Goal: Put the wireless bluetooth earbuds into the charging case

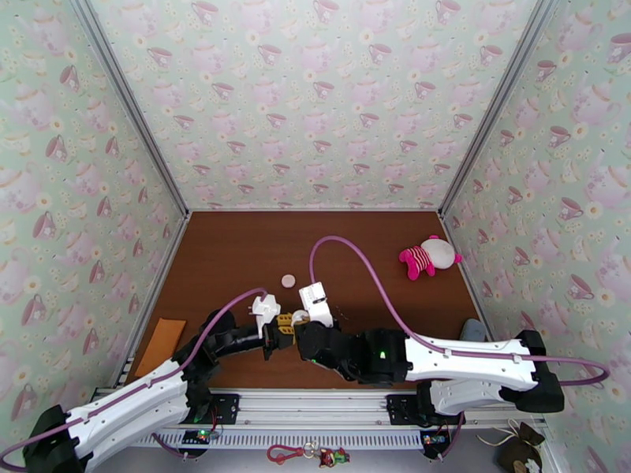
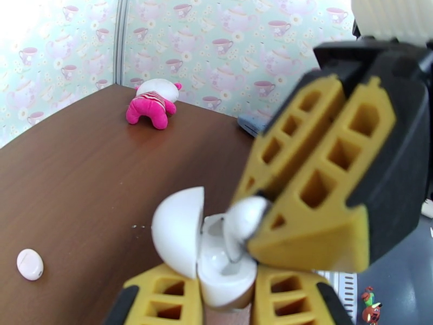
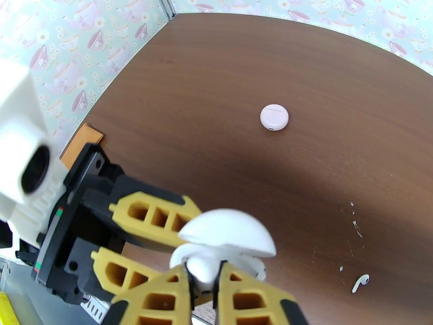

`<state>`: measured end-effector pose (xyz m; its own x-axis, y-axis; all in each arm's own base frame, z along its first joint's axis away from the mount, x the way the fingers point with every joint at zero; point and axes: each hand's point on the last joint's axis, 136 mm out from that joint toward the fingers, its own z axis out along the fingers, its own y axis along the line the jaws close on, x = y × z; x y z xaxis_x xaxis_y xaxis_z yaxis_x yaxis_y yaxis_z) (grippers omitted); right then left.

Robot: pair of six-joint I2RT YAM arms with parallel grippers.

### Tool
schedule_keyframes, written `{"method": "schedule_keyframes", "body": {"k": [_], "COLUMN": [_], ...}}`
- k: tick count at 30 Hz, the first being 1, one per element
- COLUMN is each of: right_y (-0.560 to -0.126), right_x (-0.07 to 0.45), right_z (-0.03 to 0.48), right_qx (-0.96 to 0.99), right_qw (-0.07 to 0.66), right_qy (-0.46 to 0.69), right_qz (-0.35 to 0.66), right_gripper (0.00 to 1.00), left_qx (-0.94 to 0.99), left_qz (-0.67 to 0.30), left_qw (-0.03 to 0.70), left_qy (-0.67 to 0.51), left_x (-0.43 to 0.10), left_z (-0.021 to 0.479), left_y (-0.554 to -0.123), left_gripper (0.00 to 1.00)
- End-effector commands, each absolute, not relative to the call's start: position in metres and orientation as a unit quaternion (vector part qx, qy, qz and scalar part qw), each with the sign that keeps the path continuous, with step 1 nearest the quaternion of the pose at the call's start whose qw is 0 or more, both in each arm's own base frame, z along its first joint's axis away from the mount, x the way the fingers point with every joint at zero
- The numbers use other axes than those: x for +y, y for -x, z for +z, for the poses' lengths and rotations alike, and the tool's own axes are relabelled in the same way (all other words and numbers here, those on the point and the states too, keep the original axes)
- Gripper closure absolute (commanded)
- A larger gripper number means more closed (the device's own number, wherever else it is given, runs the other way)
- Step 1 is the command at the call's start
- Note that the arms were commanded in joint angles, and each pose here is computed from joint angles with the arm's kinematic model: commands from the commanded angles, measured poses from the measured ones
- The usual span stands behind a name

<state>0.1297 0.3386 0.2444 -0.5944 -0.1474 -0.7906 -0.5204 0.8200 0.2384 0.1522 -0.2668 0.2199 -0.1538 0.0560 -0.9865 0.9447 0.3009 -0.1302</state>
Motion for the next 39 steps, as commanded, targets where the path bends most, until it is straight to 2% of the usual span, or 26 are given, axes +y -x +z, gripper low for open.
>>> {"method": "schedule_keyframes", "body": {"k": [1, 19, 39], "right_y": [-0.115, -0.112, -0.117], "right_x": [0.346, 0.366, 0.363], "right_z": [0.24, 0.253, 0.268], "right_qx": [0.863, 0.866, 0.86], "right_qw": [0.386, 0.373, 0.381], "right_qy": [0.205, 0.198, 0.183], "right_qz": [0.252, 0.268, 0.286], "right_gripper": [0.85, 0.77, 0.69], "left_qx": [0.609, 0.605, 0.602], "left_qz": [-0.427, -0.431, -0.435], "left_qw": [0.542, 0.535, 0.531], "left_qy": [-0.392, -0.402, -0.408], "left_x": [-0.263, -0.266, -0.267], "left_z": [0.232, 0.23, 0.229], "left_y": [-0.158, -0.154, -0.151], "left_gripper": [1.0, 1.0, 1.0]}}
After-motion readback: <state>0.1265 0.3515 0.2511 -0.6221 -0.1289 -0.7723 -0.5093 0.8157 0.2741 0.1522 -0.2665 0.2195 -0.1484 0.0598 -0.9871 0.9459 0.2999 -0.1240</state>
